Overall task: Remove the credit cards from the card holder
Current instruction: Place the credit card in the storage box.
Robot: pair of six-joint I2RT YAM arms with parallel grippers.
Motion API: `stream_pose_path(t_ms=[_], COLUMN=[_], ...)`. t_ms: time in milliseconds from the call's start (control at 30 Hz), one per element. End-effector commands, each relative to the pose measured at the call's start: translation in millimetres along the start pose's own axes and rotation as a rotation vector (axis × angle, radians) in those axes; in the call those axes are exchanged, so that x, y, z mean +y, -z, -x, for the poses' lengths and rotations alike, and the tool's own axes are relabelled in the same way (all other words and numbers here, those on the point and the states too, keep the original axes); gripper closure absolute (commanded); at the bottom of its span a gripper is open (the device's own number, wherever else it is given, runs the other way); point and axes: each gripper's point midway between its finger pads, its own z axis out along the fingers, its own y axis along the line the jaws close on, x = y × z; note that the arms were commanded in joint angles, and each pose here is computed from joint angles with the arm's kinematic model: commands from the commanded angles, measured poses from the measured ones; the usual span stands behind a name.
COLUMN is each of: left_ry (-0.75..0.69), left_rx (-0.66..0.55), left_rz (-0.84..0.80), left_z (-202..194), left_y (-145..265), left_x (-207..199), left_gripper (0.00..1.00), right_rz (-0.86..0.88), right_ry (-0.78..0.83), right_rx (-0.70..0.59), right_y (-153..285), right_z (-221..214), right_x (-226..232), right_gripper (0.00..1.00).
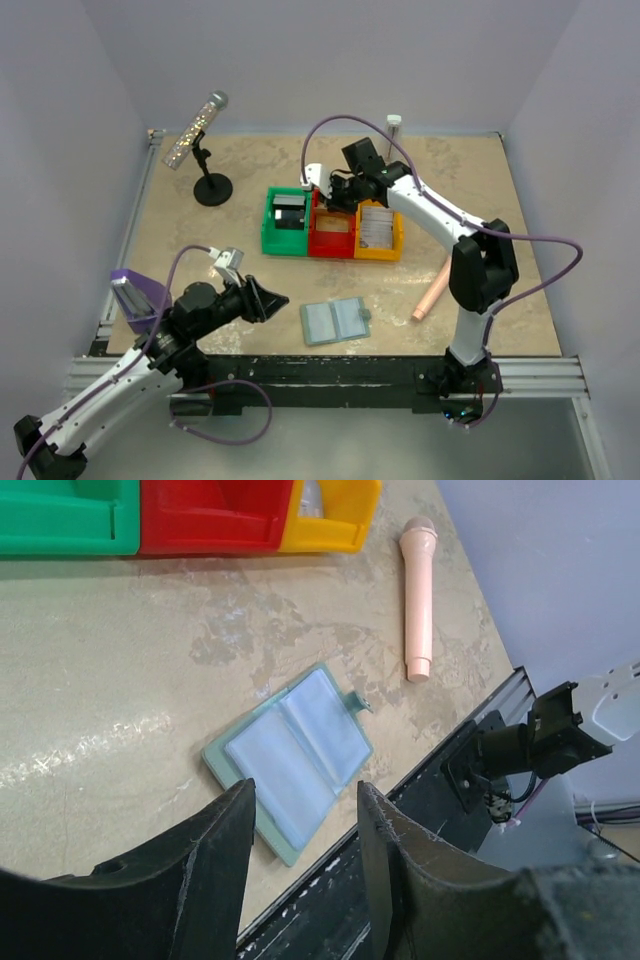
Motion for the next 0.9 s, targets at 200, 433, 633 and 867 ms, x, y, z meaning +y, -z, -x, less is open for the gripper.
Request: stream_pose_path(t_ms=[200, 433, 633, 867], left_ry=[-0.045, -0.037, -0.032, -0.032], left_rx=[-0.017, -0.005, 0.006, 0.019], left_rz=[0.010, 0.019, 0.021, 0.015], left_z=[14.8, 12.3, 8.6, 6.1], left_y=[-0.7, -5.1, -9.1, -11.4], left_x=[-6.9, -4.4, -2.1, -2.3], left_gripper=[0.51, 0.50, 0.51, 0.50], right_rz=[-0.024, 0.027, 0.050, 0.083], right_ry=[0.017, 0.000, -0.012, -0.041], right_rx=[-0.076, -0.064, -0.054, -0.039], right_y=[-14.3, -27.3, -33.2, -31.2], right_z=[12.1, 1.2, -6.4, -12.2], right_x=[-17.4, -7.1, -1.4, 1.6], right_gripper=[1.00, 1.00, 1.00, 1.00])
